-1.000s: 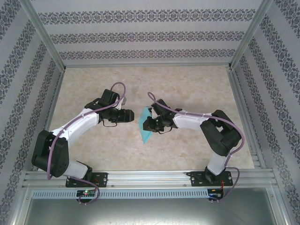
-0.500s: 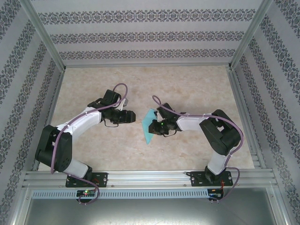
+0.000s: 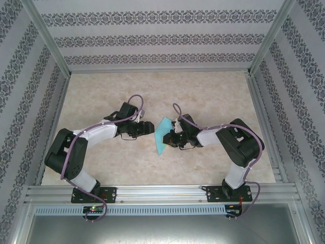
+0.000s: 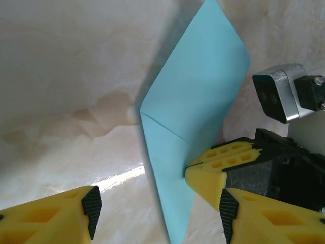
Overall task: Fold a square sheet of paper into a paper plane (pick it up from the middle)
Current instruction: Fold the wing for the fifth time at the center of the table.
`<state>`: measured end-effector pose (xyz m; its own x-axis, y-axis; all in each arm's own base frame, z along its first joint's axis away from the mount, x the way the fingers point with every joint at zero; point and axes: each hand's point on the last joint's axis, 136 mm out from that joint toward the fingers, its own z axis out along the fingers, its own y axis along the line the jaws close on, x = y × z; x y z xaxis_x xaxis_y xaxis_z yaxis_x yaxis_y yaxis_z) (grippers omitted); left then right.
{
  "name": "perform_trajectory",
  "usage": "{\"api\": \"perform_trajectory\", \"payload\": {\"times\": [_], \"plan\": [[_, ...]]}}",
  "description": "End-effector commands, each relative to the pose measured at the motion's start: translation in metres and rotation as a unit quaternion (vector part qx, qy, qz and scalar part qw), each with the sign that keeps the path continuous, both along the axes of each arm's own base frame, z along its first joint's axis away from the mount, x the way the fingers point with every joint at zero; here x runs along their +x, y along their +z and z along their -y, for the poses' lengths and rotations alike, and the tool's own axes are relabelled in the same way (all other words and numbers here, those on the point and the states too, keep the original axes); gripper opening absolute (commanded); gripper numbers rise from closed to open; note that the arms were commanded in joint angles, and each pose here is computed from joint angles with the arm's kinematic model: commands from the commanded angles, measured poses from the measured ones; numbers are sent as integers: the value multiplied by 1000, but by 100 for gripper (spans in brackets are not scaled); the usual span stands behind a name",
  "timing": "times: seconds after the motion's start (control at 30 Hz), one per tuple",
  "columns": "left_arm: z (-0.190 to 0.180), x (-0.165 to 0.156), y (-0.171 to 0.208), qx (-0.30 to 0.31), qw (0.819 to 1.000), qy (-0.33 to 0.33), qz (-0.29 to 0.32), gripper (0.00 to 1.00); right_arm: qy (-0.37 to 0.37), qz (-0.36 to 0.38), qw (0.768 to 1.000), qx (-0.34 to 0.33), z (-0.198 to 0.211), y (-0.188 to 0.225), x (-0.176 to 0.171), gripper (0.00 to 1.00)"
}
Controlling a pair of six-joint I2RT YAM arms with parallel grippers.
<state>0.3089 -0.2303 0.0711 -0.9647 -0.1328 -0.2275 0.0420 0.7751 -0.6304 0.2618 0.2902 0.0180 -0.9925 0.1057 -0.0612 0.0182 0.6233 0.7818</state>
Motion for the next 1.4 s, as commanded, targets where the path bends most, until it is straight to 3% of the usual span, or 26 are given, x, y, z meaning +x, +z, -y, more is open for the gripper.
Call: {"api": "perform_trajectory", "payload": {"times": [0.0, 0.47, 0.8, 1.03, 1.27, 1.37], "plan": [[16, 9, -4, -27, 999, 19, 2, 65, -4, -17, 1000, -12, 9, -17, -6, 9], [48, 20, -29, -46, 998, 37, -16, 61, -11, -25, 999, -20, 21, -30, -13, 3], [63, 27, -7, -84, 996, 22, 3, 52, -15, -26, 999, -14, 24, -32, -11, 2], [60, 22, -3, -67, 998, 10, 2, 45, -18, -28, 999, -11, 25, -31, -10, 2], [58, 8, -12, -57, 998, -5, -13, 33, -22, -17, 1000, -1, 23, -18, -4, 2], [58, 3, -17, -46, 999, -14, -18, 21, -22, -12, 1000, 3, 22, -13, -2, 3]]}}
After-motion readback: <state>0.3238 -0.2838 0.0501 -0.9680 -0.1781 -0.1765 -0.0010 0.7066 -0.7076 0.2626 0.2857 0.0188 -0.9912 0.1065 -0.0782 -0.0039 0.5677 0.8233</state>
